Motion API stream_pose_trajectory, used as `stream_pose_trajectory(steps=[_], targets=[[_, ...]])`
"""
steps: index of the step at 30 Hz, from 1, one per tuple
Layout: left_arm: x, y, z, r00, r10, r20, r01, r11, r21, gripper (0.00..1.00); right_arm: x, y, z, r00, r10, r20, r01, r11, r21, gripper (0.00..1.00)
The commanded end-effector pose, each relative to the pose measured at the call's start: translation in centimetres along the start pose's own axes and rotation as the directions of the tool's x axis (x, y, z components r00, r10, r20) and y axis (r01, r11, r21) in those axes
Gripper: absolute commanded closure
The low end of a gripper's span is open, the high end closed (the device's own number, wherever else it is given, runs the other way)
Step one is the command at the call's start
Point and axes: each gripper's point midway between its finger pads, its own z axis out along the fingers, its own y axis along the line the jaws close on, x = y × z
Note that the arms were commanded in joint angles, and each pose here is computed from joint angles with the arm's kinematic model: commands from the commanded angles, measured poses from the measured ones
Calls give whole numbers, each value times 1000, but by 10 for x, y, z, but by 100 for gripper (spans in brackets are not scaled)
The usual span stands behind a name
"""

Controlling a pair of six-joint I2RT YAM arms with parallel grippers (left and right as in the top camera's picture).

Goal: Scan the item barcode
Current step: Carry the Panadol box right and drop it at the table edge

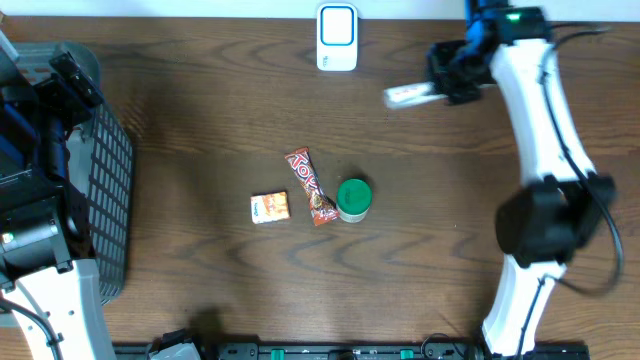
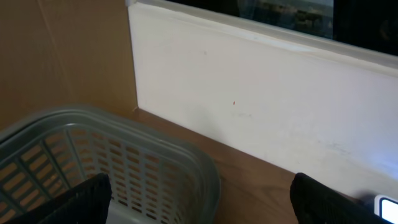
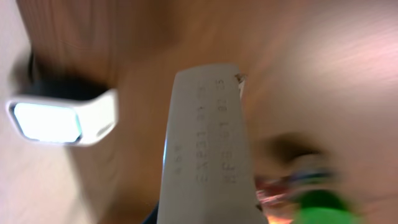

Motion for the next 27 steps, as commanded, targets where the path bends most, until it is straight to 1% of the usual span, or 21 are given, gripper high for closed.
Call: stream_pose_trajectory(steps=[1, 3, 4, 7, 10, 12, 15, 19, 20, 23, 27], targets=[[-1, -3, 0, 1000, -8, 3, 8, 1000, 13, 9, -69, -43, -62, 909, -59, 412, 8, 992, 125, 99], [-1, -3, 0, 1000, -8, 3, 8, 1000, 13, 9, -87, -80, -93, 840, -42, 541, -90, 973, 214, 99], [-1, -3, 0, 1000, -8, 2, 8, 1000, 13, 9, -97, -91, -109, 798, -65, 600, -103, 965, 241, 98], [-1, -3, 0, 1000, -8, 3, 8, 1000, 13, 9, -110, -95, -134, 726, -237, 646, 6, 941, 337, 98], [-1, -3, 0, 1000, -8, 3, 8, 1000, 13, 9, -123, -97, -153, 642, -334, 690, 35, 912, 409, 98], [-1, -3, 0, 1000, -8, 3, 8, 1000, 13, 9, -132, -101, -158, 601, -376, 706, 22, 890, 455, 95], [-1, -3, 0, 1000, -8, 3, 8, 1000, 13, 9, -149, -116, -156, 580, -399, 710, -36, 858, 512, 95], [-1, -3, 0, 1000, -8, 3, 8, 1000, 13, 9, -182, -163, -142, 551, -364, 751, -236, 795, 558, 99], [-1, -3, 0, 1000, -8, 3, 8, 1000, 13, 9, -186, -170, -139, 548, -358, 756, -260, 786, 561, 99], [-1, -3, 0, 1000, -8, 3, 8, 1000, 13, 9, -206, -209, -120, 537, -306, 786, -386, 740, 551, 96], [-1, -3, 0, 1000, -8, 3, 8, 1000, 13, 9, -228, -254, -96, 545, -249, 801, -486, 685, 543, 93]])
